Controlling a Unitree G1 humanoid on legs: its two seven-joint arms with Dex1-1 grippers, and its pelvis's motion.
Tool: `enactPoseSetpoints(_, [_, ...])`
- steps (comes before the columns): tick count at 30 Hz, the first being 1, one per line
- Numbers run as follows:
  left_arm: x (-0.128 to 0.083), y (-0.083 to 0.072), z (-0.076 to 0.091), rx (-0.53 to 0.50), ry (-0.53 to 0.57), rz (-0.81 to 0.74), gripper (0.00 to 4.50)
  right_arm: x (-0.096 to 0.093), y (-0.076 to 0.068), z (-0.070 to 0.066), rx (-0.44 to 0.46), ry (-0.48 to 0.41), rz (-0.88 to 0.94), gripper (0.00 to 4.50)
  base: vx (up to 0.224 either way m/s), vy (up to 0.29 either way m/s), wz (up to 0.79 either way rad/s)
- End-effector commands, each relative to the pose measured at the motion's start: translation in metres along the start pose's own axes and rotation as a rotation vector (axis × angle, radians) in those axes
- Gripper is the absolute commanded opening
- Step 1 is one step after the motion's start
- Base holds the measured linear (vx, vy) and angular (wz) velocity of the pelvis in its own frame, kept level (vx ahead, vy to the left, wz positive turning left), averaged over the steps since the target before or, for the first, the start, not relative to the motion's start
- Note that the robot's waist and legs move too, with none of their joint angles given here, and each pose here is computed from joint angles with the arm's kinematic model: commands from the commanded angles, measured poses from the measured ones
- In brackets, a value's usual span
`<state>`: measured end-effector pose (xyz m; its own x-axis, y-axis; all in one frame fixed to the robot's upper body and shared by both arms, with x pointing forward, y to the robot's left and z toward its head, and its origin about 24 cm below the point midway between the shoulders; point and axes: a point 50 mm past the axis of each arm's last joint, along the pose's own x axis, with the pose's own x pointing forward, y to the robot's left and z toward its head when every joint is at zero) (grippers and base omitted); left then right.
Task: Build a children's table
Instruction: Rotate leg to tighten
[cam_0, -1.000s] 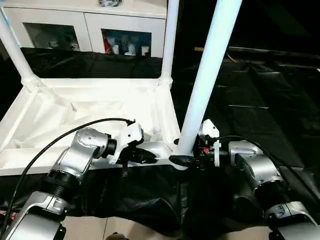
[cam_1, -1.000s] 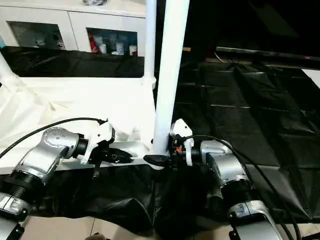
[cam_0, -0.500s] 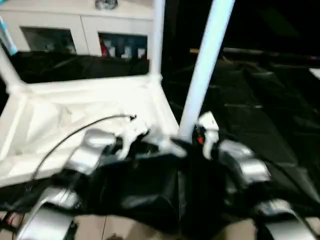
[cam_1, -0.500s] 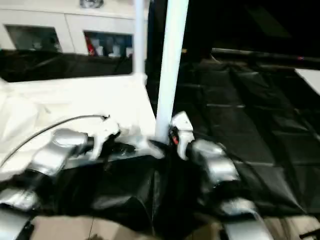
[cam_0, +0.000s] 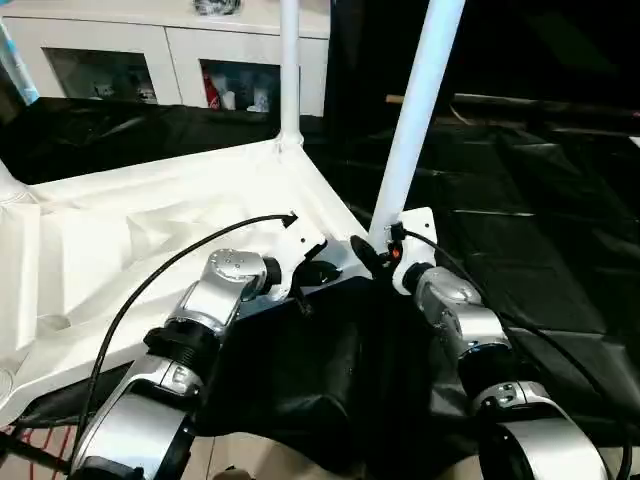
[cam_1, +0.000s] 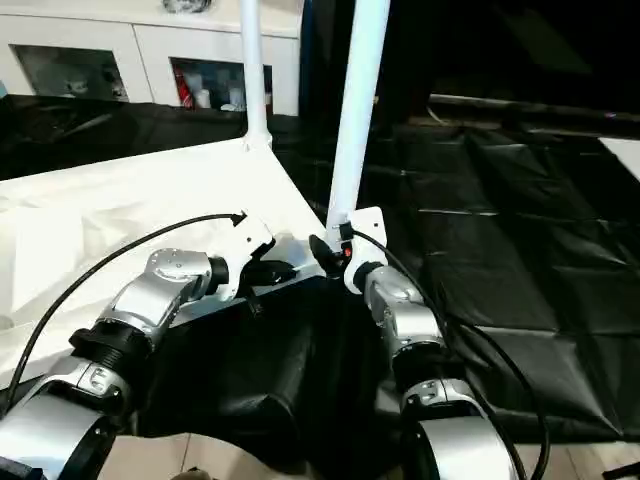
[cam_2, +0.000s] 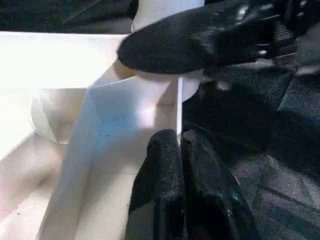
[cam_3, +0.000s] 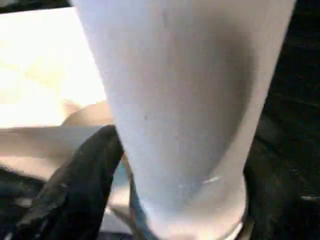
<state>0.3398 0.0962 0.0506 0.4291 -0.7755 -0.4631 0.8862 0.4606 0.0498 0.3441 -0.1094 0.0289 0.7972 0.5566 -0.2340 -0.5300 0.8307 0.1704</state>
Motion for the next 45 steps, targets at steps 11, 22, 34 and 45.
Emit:
enactPoseSetpoints(11, [-0.016,-0.015,0.005,0.118,-0.062,-0.247,0.00,-0.028,0.020,-0.009,-0.154,0.152,0.589,3.75,0.000,0.000,0.00])
enactPoseSetpoints(22, [-0.045,-0.021,-0.012,0.116,0.016,-0.449,0.00,-0.049,0.014,-0.011,-0.160,0.240,0.750,3.29,0.000,0.000,0.00])
enactPoseSetpoints(34, [-0.034,-0.008,-0.003,0.084,-0.008,-0.266,0.00,-0.038,0.018,-0.016,-0.151,0.211,0.624,2.64,0.000,0.000,0.00])
enactPoseSetpoints(45, [0.000,0.000,0.016,0.031,-0.051,-0.008,0.00,0.005,0.031,-0.023,0.065,0.110,0.171,2.62,0.000,0.000,0.00])
